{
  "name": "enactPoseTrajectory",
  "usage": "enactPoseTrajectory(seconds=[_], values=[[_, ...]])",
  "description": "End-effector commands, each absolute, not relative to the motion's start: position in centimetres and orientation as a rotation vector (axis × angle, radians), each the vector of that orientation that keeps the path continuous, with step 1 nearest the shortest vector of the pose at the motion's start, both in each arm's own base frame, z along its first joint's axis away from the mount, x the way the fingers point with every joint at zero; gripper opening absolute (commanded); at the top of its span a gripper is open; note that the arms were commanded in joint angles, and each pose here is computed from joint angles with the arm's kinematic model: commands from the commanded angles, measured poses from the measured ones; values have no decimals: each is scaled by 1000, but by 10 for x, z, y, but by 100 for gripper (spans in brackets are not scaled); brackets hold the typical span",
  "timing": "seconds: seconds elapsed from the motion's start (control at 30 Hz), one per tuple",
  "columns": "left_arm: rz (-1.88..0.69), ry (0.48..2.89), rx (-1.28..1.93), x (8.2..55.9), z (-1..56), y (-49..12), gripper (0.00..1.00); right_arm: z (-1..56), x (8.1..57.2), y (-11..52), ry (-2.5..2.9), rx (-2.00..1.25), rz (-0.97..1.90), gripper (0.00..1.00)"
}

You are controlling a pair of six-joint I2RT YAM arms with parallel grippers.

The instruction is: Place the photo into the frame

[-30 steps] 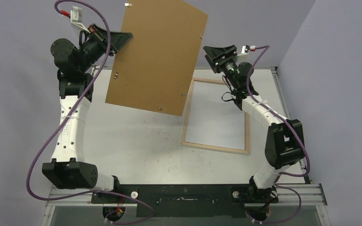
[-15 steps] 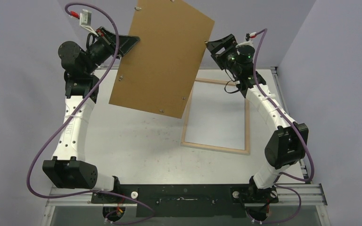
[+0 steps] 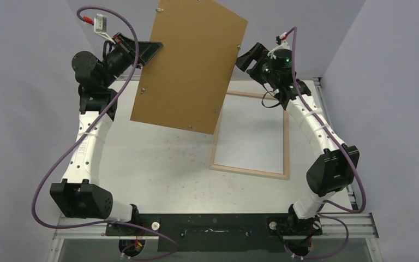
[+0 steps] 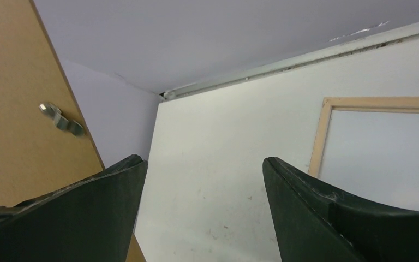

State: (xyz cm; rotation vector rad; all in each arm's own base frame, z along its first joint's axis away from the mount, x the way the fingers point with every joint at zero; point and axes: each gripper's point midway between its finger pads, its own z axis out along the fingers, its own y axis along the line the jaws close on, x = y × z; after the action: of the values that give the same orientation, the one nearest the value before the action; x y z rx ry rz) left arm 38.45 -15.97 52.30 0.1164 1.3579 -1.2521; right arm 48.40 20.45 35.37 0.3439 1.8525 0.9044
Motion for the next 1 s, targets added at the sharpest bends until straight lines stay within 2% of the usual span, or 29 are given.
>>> enactPoseTrajectory(seconds=[0.0,0.2,0.43,0.7,0.87,0.97], values=[[-1370,1241,20,386,544,-165,0,378,449,226,1803,160,1009,81],[-1356,1210,-68,397,552,-155,0,378,431,194,1710,233,980,85],[-1435,1200,-169,405,555,-151,0,414,403,175,1425,309,1108,89],[-1532,1196,-242,407,559,-151,0,454,399,195,1304,256,1333,91],[-1597,1228,-326,413,549,-152,0,462,402,210,1246,243,1529,90],[-1619,1233,-360,416,542,-151,0,474,399,220,1195,203,1674,83]])
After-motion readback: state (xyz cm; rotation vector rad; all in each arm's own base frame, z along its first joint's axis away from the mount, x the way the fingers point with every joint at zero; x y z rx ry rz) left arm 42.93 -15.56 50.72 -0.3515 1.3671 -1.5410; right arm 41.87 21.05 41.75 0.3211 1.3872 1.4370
